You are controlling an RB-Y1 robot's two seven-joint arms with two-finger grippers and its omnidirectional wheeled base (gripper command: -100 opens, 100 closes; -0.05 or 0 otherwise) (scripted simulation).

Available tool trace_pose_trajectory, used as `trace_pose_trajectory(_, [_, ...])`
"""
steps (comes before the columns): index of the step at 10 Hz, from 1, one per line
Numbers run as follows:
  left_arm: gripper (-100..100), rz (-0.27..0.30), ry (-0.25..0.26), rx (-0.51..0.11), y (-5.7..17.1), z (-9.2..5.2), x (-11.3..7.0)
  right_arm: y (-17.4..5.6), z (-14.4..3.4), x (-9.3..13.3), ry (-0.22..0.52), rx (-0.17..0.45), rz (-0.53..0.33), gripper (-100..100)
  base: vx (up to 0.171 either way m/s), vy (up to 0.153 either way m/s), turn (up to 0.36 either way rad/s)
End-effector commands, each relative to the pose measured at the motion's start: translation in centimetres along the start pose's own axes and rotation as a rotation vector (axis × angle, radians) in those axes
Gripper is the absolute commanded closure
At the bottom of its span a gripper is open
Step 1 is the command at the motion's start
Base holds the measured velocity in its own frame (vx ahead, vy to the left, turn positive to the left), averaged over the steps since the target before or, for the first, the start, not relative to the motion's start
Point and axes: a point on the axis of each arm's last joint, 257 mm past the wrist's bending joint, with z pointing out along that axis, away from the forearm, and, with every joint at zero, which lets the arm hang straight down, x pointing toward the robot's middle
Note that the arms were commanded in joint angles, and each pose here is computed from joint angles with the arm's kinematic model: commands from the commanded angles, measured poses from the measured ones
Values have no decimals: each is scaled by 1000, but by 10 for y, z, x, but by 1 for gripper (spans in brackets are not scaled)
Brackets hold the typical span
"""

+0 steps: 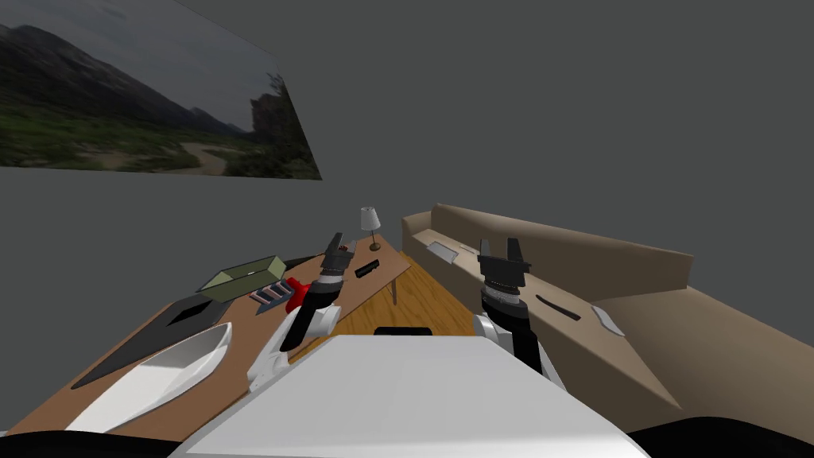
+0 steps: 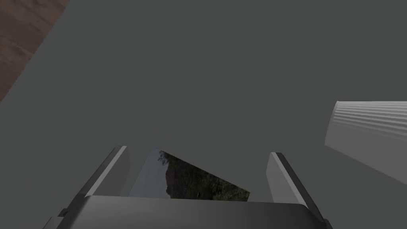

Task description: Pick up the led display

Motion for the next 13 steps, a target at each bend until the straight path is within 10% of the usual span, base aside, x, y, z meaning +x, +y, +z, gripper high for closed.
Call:
trace_pose_trajectory(1, [-100, -14, 3, -45, 14, -2, 1, 0, 0, 0, 0, 0, 0, 0, 18, -66, -14])
trace_pose_trajectory(13, [-100, -118, -52, -562, 180, -62, -59, 0, 0, 0, 0, 0, 0, 0, 32, -61, -49])
